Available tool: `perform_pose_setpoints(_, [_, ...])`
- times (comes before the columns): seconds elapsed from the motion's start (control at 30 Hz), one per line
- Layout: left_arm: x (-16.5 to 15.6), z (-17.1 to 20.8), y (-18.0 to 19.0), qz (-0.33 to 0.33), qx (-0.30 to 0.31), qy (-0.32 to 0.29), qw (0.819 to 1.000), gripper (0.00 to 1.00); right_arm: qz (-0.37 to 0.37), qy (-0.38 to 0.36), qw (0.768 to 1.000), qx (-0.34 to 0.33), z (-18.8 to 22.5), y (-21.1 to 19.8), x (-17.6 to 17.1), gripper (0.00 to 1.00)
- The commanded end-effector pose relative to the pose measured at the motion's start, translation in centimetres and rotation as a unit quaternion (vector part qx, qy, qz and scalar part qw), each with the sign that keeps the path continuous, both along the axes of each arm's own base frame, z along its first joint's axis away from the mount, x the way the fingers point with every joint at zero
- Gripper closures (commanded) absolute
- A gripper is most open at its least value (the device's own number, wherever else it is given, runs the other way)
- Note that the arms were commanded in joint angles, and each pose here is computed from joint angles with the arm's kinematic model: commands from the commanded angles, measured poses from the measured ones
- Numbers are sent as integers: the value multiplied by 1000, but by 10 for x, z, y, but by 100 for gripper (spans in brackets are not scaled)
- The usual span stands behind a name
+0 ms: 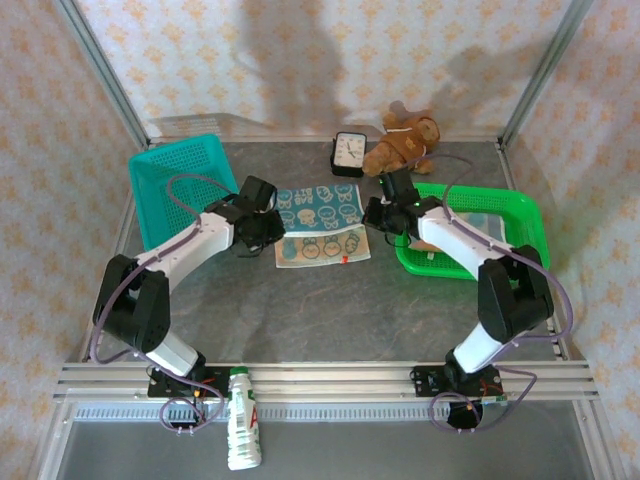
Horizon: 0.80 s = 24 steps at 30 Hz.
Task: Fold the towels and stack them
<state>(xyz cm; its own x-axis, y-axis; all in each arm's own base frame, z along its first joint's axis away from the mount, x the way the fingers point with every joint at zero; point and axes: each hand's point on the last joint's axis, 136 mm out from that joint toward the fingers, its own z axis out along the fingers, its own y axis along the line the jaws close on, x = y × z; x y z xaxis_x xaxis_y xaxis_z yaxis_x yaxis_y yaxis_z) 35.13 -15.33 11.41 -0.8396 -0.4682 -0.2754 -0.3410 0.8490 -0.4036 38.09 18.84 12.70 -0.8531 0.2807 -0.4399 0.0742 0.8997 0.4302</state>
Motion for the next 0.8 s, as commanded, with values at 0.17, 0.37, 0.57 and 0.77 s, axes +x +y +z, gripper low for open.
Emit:
perform_pose_setpoints(0.17, [-6, 21, 5, 12, 4, -24, 1000, 100, 0, -15, 1000, -15, 16, -6, -12, 100])
perform_pose_setpoints(0.37, [-24, -11, -1, 7, 1, 13, 1000, 100, 7, 6, 1000, -23, -4, -3, -21, 100])
perform_pose_setpoints(0.57, [-38, -43, -4, 3, 5, 50, 999, 100, 29, 47, 996, -72, -40, -2, -32, 100])
perform_pose_setpoints(0.77, [-50, -63, -7, -4, 3, 81, 997, 100, 39, 64, 993, -95, -54, -2, -39, 100])
